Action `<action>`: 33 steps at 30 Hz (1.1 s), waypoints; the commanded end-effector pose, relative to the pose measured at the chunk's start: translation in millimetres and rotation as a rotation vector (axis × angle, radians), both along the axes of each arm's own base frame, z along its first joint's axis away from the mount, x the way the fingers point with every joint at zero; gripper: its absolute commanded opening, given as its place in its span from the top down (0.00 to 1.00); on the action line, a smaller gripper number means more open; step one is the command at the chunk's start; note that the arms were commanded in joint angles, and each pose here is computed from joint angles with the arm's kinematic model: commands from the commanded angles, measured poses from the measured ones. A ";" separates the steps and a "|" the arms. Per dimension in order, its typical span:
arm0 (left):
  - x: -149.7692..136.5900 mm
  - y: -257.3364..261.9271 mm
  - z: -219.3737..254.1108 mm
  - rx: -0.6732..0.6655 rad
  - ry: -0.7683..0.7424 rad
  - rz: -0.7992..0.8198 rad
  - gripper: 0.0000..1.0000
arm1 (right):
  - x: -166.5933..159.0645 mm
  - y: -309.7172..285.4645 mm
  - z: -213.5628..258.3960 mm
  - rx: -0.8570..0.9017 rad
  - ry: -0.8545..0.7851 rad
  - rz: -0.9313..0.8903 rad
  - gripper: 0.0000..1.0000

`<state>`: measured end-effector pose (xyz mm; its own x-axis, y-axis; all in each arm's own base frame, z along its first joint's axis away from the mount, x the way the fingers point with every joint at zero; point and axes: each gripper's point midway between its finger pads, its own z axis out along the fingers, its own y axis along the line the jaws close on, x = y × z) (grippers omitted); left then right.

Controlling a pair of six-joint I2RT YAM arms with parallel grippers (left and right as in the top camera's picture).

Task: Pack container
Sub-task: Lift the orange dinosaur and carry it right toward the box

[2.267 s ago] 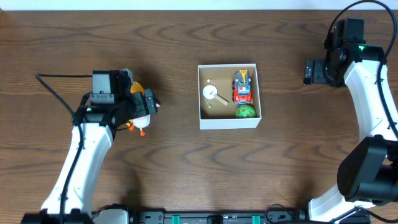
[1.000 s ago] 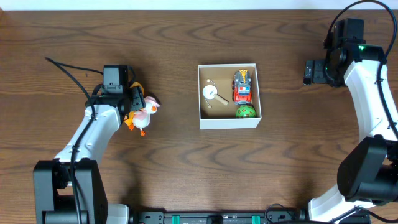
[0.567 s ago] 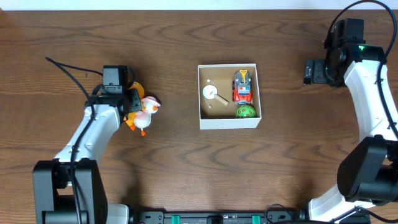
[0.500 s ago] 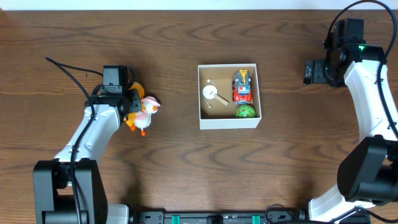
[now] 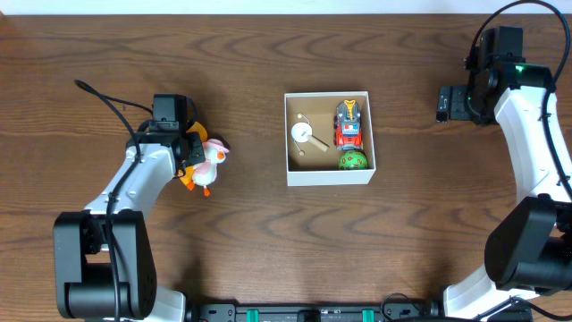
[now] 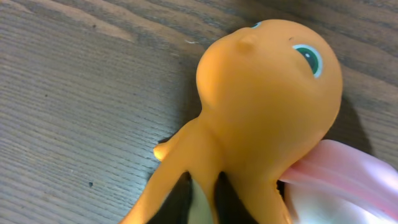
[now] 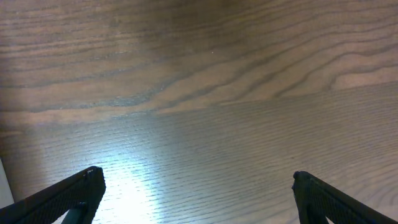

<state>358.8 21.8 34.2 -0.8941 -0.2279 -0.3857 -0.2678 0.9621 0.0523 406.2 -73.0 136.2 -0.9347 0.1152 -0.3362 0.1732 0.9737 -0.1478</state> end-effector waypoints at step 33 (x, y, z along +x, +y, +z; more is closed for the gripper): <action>-35.3 -192.4 211.5 -0.523 -0.533 -0.305 0.94 | -1.5 -3.5 5.3 -0.011 -0.010 0.000 0.01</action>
<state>323.1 -146.7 243.7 -0.6551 -0.2764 -0.7032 0.1119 0.8849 -0.4520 406.1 -73.0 136.0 -0.9349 0.1148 -0.3358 0.1727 0.9738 -0.1480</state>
